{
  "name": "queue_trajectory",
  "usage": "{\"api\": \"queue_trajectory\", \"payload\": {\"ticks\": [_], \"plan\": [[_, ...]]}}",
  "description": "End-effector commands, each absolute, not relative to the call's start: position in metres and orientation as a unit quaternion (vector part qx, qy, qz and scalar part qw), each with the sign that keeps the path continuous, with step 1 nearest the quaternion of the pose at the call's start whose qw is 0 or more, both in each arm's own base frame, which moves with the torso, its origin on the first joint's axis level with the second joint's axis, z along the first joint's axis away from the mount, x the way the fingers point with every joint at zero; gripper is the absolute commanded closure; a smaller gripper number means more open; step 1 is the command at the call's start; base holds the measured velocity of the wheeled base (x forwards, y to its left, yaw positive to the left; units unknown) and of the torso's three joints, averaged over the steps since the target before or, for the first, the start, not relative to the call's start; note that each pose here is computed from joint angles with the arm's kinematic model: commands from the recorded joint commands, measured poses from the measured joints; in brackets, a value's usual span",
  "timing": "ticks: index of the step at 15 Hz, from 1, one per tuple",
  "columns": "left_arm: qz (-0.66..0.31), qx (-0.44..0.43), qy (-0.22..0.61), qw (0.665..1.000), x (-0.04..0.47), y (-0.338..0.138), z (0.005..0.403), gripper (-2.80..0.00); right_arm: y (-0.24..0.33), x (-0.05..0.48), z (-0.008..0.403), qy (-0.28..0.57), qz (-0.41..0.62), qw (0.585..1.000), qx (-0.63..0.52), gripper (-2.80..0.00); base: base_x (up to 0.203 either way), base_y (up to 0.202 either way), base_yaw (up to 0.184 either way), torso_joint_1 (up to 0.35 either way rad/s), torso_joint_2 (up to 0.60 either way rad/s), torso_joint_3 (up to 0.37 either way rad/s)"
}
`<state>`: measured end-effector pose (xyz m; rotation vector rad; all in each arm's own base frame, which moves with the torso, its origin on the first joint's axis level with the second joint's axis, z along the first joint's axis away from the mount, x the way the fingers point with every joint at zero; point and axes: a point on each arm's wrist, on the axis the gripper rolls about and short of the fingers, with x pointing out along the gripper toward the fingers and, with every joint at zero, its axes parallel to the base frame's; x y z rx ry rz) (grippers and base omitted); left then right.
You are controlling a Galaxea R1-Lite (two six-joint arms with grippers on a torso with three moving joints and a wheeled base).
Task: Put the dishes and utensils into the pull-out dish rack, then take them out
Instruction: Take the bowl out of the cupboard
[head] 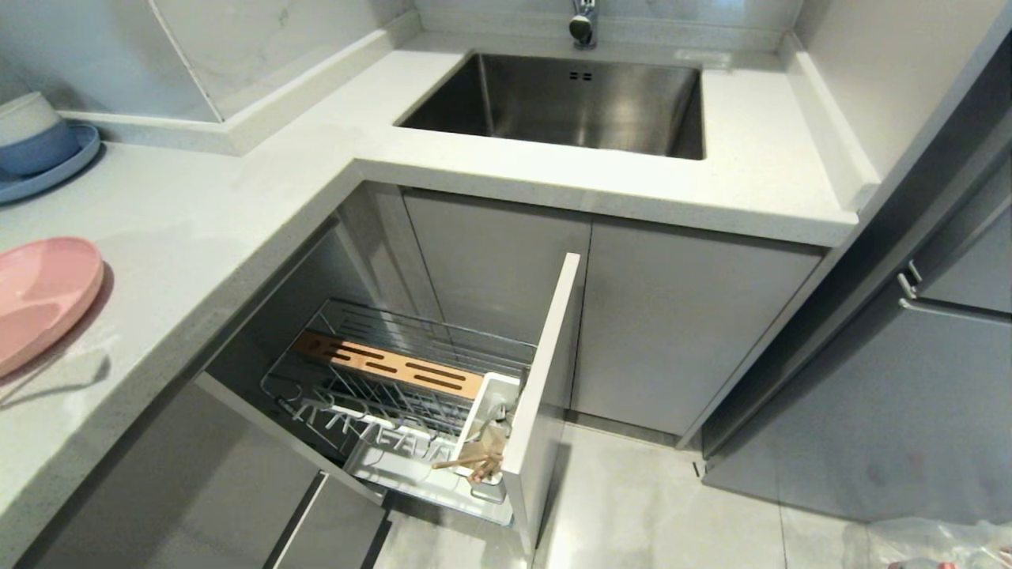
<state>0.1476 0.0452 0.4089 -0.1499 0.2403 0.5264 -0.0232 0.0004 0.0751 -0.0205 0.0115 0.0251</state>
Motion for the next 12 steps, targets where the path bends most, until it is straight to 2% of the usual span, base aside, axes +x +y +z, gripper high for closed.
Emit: {"api": "queue_trajectory", "payload": {"ticks": [1, 5, 7, 12], "plan": [[0.283, -0.014, 0.154, 0.947, 0.135, 0.055, 0.406, 0.00, 0.000, -0.023, 0.075, 0.006, 0.013, 1.000, -0.011, 0.00, 0.000, 0.000, 0.000, 0.000, 0.00, 0.000], [0.275, 0.058, 0.270, 0.921, 0.140, 0.066, 0.395, 0.00, 0.000, -0.023, 0.075, 0.006, 0.013, 1.000, -0.011, 0.00, 0.000, 0.000, 0.000, 0.000, 0.00, 0.000], [0.276, 0.066, 0.303, 0.910, 0.149, 0.073, 0.392, 0.00, 0.000, -0.023, 0.075, 0.006, 0.013, 1.000, -0.011, 0.00, 0.000, 0.000, 0.000, 0.000, 0.00, 0.000], [0.290, 0.113, 0.431, 0.847, 0.180, 0.101, 0.364, 0.00, 0.000, -0.023, 0.075, 0.006, 0.013, 1.000, -0.011, 0.00, 0.000, 0.000, 0.000, 0.000, 0.00, 0.000]]}}
